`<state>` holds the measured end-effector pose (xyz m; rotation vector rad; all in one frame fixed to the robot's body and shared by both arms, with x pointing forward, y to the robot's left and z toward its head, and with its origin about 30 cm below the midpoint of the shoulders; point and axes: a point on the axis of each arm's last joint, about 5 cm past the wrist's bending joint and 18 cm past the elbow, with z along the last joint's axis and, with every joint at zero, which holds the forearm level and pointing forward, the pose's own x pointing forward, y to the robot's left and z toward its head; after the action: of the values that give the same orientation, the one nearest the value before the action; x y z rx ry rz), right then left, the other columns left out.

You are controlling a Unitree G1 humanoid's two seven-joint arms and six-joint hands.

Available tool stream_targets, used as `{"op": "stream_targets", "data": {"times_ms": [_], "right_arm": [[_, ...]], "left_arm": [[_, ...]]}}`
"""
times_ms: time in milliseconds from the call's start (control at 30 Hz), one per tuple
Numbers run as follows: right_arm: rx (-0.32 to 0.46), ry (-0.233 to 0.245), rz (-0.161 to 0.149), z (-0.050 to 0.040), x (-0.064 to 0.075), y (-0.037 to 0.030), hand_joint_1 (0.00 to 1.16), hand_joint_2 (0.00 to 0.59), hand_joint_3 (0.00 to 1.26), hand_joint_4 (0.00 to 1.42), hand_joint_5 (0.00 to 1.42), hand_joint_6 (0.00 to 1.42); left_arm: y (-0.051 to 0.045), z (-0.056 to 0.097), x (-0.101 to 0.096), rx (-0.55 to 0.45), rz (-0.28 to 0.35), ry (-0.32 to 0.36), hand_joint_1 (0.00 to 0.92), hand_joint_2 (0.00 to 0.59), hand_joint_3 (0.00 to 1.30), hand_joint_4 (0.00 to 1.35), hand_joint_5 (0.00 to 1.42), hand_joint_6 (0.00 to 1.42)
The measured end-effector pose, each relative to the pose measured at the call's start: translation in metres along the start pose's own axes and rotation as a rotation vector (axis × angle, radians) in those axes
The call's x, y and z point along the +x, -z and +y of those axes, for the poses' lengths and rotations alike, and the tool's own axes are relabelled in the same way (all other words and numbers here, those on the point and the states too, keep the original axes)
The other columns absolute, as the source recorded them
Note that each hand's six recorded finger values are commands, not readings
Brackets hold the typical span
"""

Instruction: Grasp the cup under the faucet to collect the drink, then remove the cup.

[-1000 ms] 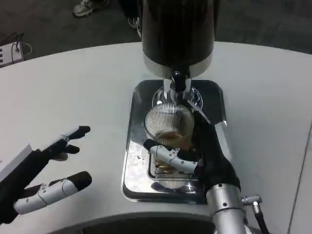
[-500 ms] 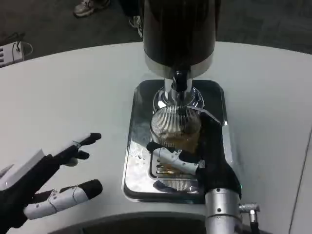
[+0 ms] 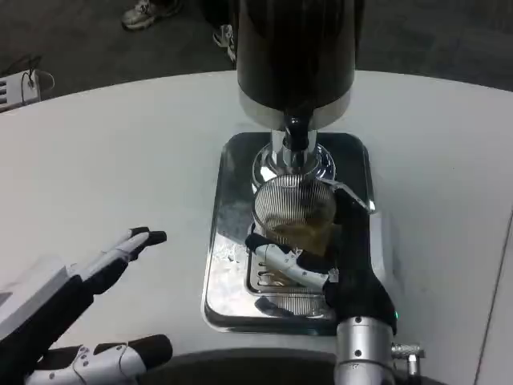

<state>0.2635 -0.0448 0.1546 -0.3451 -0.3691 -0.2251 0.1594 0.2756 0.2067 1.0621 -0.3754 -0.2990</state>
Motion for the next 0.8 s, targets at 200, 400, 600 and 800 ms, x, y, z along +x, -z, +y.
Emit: {"op": "stream_targets", "data": {"times_ms": [200, 400, 600, 800], "right_arm": [[0.001, 0.01, -0.002, 0.0008, -0.001, 0.0011, 0.99, 0.217, 0.84, 1.05, 1.11, 0.98], [0.006, 0.011, -0.007, 0.0008, -0.001, 0.0, 0.99, 0.217, 0.97, 1.19, 1.25, 1.16], [0.024, -0.006, -0.001, -0.0011, -0.01, -0.0019, 0.99, 0.227, 1.04, 1.27, 1.34, 1.28], [0.033, -0.03, -0.02, -0.0086, -0.019, -0.0051, 1.0, 0.229, 1.08, 1.29, 1.38, 1.33]], "left_arm": [[-0.0002, -0.001, -0.009, -0.01, 0.039, 0.018, 0.0, 0.082, 0.07, 0.0, 0.09, 0.18], [-0.0013, -0.003, -0.012, -0.027, 0.049, 0.03, 0.0, 0.081, 0.07, 0.0, 0.08, 0.18], [-0.0018, -0.004, -0.013, -0.041, 0.055, 0.031, 0.0, 0.081, 0.07, 0.0, 0.08, 0.18], [-0.0022, -0.004, -0.014, -0.045, 0.054, 0.031, 0.0, 0.082, 0.07, 0.0, 0.08, 0.18]]}}
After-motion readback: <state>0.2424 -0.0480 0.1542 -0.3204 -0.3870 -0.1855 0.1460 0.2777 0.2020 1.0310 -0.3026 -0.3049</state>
